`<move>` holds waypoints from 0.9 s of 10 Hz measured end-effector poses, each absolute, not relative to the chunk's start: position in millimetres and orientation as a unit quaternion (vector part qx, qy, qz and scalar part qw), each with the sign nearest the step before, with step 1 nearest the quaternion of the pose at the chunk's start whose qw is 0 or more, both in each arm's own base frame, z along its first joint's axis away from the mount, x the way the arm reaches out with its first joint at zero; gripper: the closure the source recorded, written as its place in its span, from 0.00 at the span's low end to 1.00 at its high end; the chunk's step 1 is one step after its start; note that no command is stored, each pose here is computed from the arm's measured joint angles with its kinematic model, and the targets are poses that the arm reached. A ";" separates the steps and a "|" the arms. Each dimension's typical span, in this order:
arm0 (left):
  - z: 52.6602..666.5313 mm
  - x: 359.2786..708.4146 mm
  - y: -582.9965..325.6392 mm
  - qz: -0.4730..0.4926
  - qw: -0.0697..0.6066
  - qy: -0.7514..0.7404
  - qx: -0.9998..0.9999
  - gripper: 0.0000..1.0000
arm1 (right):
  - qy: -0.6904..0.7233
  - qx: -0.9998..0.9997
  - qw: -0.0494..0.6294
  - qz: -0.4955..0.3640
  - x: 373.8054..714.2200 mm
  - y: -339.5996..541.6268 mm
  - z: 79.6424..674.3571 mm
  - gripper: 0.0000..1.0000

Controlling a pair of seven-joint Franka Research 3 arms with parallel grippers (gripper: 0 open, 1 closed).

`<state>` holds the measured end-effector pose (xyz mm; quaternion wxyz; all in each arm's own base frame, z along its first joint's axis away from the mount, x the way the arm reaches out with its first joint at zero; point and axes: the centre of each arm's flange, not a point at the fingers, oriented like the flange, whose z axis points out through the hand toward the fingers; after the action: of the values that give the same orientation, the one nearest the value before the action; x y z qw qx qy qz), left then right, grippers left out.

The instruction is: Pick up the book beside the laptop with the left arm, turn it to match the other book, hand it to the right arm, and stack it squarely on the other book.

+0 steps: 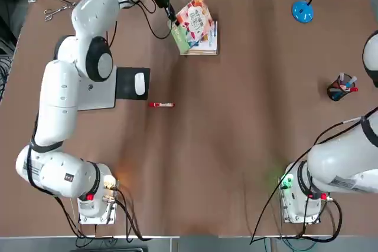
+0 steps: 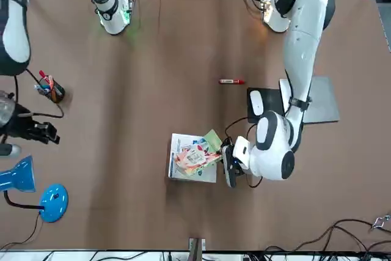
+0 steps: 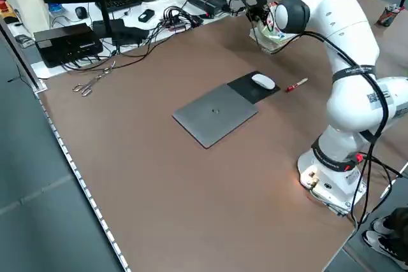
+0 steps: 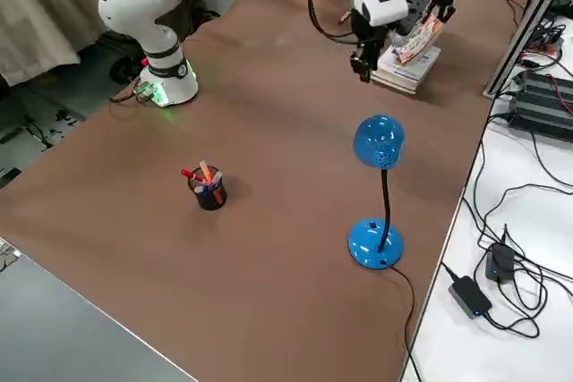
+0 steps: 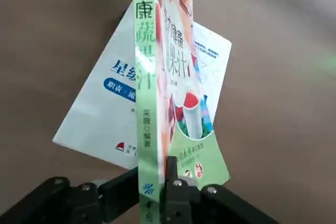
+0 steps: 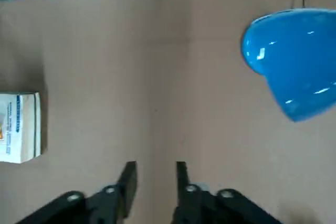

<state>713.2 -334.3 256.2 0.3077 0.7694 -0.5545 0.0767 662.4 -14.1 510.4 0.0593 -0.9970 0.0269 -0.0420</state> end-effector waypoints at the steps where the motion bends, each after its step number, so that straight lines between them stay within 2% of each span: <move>1: 252.5 712.2 -338.2 0.080 0.305 -0.560 0.766 0.82 | 0.047 -0.996 0.061 -0.038 662.2 -2.9 508.7 0.85; 2: 250.0 711.3 -341.6 0.082 0.302 -0.566 0.763 0.82 | 0.066 -0.995 0.063 -0.034 661.8 12.6 507.4 0.99; 9: 253.5 705.8 -362.2 0.095 0.294 -0.577 0.756 0.82 | 0.242 -0.966 0.090 -0.033 641.5 189.9 492.4 1.00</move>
<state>705.8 -362.2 253.5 0.2935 0.7562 -0.5770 0.0951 641.5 189.9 492.4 0.0899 -0.9656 0.2416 -0.0329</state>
